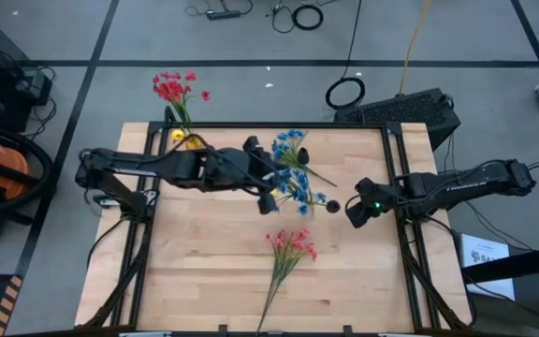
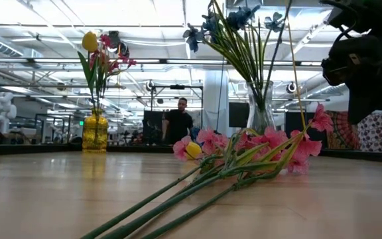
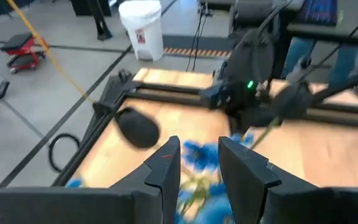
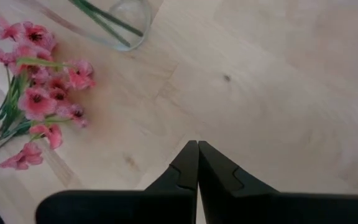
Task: Sort flowers into vase by color
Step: Put the pink flowers into the yellow vase
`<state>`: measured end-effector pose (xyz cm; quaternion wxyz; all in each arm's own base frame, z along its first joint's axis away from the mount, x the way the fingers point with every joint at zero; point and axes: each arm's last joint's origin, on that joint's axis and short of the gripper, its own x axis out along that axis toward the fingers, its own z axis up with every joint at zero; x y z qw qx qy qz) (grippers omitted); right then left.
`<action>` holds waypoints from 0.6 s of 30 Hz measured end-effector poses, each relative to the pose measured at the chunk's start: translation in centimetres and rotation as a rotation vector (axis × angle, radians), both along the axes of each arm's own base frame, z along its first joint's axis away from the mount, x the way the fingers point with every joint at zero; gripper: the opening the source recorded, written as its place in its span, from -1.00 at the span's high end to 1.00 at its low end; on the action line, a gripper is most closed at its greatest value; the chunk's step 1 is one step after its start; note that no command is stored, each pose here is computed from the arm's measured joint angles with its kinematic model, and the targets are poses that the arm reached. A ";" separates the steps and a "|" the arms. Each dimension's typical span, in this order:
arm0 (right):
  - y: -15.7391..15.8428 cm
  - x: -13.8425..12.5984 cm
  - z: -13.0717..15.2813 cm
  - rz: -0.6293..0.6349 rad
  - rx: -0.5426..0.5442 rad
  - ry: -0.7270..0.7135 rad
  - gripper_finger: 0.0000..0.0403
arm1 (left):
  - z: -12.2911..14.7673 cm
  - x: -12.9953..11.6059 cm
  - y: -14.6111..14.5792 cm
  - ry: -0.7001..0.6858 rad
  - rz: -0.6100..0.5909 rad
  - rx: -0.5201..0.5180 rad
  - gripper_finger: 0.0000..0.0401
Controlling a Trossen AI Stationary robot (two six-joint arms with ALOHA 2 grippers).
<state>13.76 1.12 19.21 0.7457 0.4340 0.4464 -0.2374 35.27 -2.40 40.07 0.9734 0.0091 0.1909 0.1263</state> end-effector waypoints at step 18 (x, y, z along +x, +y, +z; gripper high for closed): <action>8.6 4.3 3.2 -0.219 0.124 0.061 1.00 | -7.4 -12.5 0.9 0.011 0.017 -0.102 0.42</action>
